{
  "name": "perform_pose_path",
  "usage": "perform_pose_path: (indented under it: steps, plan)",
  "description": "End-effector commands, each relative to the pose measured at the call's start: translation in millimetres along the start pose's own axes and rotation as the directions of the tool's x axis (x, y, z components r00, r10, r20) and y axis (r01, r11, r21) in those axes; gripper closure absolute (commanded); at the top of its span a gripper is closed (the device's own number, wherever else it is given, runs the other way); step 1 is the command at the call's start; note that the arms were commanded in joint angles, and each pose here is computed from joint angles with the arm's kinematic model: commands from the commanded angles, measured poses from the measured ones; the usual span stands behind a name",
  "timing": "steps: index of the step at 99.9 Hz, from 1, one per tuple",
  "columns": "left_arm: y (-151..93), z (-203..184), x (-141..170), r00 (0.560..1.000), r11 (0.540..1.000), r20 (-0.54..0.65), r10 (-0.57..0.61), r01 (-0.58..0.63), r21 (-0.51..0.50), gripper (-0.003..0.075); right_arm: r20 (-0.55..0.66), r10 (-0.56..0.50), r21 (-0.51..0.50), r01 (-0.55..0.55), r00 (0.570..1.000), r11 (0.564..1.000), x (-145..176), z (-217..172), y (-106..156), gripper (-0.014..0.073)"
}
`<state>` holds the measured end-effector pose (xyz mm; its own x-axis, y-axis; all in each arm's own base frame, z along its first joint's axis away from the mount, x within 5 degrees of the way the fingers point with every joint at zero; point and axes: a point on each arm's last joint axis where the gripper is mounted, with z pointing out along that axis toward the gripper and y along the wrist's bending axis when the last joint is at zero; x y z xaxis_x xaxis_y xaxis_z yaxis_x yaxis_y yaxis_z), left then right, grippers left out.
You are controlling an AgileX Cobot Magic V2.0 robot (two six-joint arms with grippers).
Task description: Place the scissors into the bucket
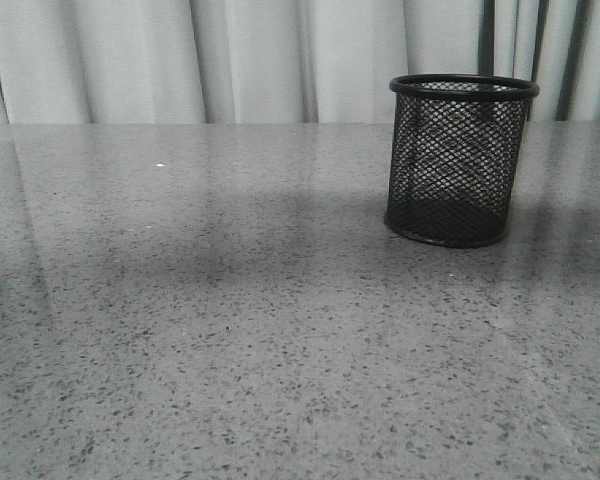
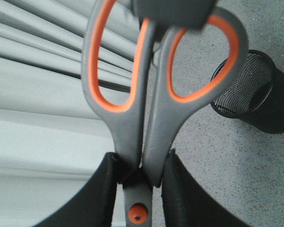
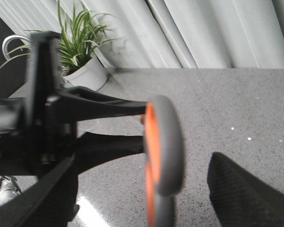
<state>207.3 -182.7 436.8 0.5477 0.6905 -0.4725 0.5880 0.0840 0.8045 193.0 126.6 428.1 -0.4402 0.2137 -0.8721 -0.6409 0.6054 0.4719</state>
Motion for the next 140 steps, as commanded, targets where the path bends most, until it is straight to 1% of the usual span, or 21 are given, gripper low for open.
perform_pose_path:
  steps: [1,8,15,22,23,24,33,35,48,56,59,71,76,80,89,97,103,111,120,129,140]
  plan:
    - [17.4,-23.3,-14.5,0.998,0.990,0.066,-0.015,0.024,-0.140,0.0741,0.078,0.017,-0.004,-0.017,0.997,1.000,-14.2,-1.8,4.5,0.0085]
    - [18.0,-27.2,-15.7,0.997,0.989,0.070,-0.012,0.023,-0.149,0.0741,0.077,0.036,-0.004,-0.036,0.996,0.999,-14.0,1.6,2.3,0.0098]
    - [18.3,-28.9,-16.3,0.997,0.988,0.072,-0.011,0.022,-0.152,0.0741,0.079,0.055,-0.013,-0.054,0.995,0.998,-14.3,4.0,1.6,0.0170]
    - [18.5,-30.5,-16.7,0.997,0.988,0.074,-0.010,0.021,-0.156,0.0741,0.087,0.086,-0.027,-0.084,0.993,0.996,-15.1,4.6,2.2,0.0309]
    - [18.5,-30.5,-16.7,0.997,0.988,0.074,-0.010,0.021,-0.156,0.0741,0.089,0.091,-0.031,-0.088,0.992,0.996,-15.3,4.6,2.5,0.0358]
    - [18.7,-31.2,-17.0,0.997,0.987,0.075,-0.010,0.021,-0.157,0.0741,0.089,0.090,-0.031,-0.088,0.992,0.996,-15.3,4.6,2.5,0.0358]
    - [18.7,-31.5,-17.1,0.997,0.987,0.075,-0.009,0.021,-0.158,0.0741,0.103,0.080,-0.043,-0.075,0.992,0.996,-16.6,4.4,3.7,0.0596]
    - [18.7,-31.7,-17.1,0.997,0.987,0.075,-0.009,0.021,-0.158,0.0741,0.104,0.076,-0.045,-0.071,0.992,0.996,-16.8,4.4,3.8,0.0670]
    - [18.8,-32.4,-17.4,0.997,0.987,0.077,-0.011,0.023,-0.159,0.0741,0.115,0.072,-0.056,-0.066,0.991,0.996,-17.8,4.2,4.8,0.0667]
    - [18.7,-33.4,-20.2,0.992,0.986,0.114,-0.056,0.073,-0.152,0.0720,0.117,0.072,-0.055,-0.066,0.991,0.996,-17.9,4.2,4.7,0.0667]
    - [19.1,-35.5,-21.7,0.989,0.984,0.129,-0.070,0.090,-0.155,0.0690,0.117,0.072,-0.055,-0.066,0.991,0.996,-17.9,4.2,4.7,0.0667]
    - [20.2,-45.7,-26.8,0.980,0.978,0.171,-0.100,0.129,-0.165,0.0456,0.123,0.065,-0.049,-0.060,0.990,0.997,-19.6,3.5,4.1,0.0667]
    - [21.0,-53.2,-28.9,0.979,0.976,0.180,-0.094,0.127,-0.180,0.0395,0.133,0.043,-0.046,-0.038,0.990,0.998,-23.7,2.0,6.2,0.0667]
    - [21.5,-59.1,-30.5,0.978,0.974,0.187,-0.089,0.125,-0.191,0.0381,0.136,0.015,-0.040,-0.010,0.991,0.999,-26.5,0.8,7.8,0.0667]
    - [21.3,-78.0,-35.4,0.976,0.970,0.207,-0.072,0.117,-0.213,0.0410,0.138,-0.092,-0.027,0.097,0.986,0.995,-36.6,-4.1,15.5,0.0665]
    - [20.2,-97.6,-40.2,0.971,0.965,0.230,-0.065,0.120,-0.234,0.0470,0.135,-0.166,-0.034,0.172,0.977,0.985,-46.7,-10.3,25.1,0.0657]
    - [19.3,-112.1,-43.0,0.962,0.957,0.254,-0.096,0.160,-0.243,0.0535,0.124,-0.214,-0.029,0.219,0.969,0.975,-55.1,-17.0,30.3,0.0657]
    - [18.0,-133.6,-46.2,0.940,0.935,0.296,-0.168,0.247,-0.255,0.0630,0.064,-0.238,-0.003,0.238,0.969,0.971,-63.7,-28.0,32.7,0.0657]
    - [13.9,-157.4,-47.2,0.928,0.913,0.312,-0.204,0.295,-0.282,0.0743,-0.028,-0.272,0.096,0.274,0.962,0.957,-75.3,-46.6,30.5,0.0657]
    - [8.3,-173.5,-45.1,0.922,0.897,0.303,-0.240,0.330,-0.295,0.0741,-0.133,-0.285,0.199,0.308,0.949,0.931,-83.7,-67.9,29.5,0.0657]
    - [-1.5,-183.3,-37.3,0.927,0.888,0.246,-0.284,0.351,-0.298,0.0741,-0.235,-0.267,0.293,0.330,0.935,0.897,-87.5,-87.6,31.1,0.0657]
